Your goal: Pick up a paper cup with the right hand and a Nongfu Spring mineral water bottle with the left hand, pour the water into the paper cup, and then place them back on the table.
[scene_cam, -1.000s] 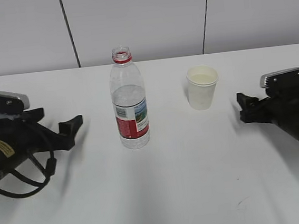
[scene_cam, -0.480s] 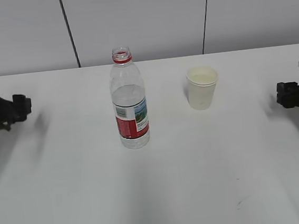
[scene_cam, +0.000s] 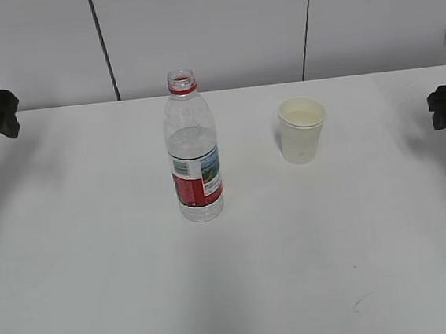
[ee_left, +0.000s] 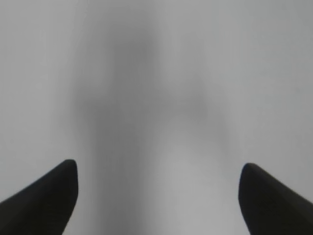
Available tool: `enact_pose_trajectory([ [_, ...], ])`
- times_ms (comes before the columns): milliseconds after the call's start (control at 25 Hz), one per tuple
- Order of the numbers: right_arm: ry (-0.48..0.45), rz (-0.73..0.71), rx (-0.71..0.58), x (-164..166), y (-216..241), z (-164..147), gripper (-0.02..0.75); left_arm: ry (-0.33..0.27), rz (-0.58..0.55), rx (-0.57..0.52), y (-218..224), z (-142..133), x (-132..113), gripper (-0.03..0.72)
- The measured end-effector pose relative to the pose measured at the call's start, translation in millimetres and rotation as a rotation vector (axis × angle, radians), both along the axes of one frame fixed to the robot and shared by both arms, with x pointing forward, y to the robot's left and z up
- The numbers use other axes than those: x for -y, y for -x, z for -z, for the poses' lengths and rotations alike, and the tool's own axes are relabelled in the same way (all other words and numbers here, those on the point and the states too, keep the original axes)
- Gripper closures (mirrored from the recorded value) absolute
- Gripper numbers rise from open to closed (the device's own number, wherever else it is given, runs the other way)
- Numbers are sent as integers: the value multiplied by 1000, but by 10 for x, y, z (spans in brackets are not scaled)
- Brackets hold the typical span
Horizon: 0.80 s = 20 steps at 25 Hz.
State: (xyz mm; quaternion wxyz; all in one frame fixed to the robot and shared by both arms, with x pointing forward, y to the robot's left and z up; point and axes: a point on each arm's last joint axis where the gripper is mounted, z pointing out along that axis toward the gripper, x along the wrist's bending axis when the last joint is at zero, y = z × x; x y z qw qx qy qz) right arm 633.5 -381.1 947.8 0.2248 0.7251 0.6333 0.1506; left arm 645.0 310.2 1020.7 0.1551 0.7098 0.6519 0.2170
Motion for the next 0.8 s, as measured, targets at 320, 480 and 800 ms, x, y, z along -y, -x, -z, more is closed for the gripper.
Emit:
enact_pose_trajectory([
  [320, -89, -21, -265, -32, -25, -529, 145, -10, -37, -232, 123, -442, -22, 95],
  [480, -156, -63, -386, -98, 59, -588, 145, -14, -42, -293, 176, -451, -27, 95],
  [800, -164, -138, -445, -124, 105, -612, 145, -4, -29, -268, 235, -573, -14, 95],
])
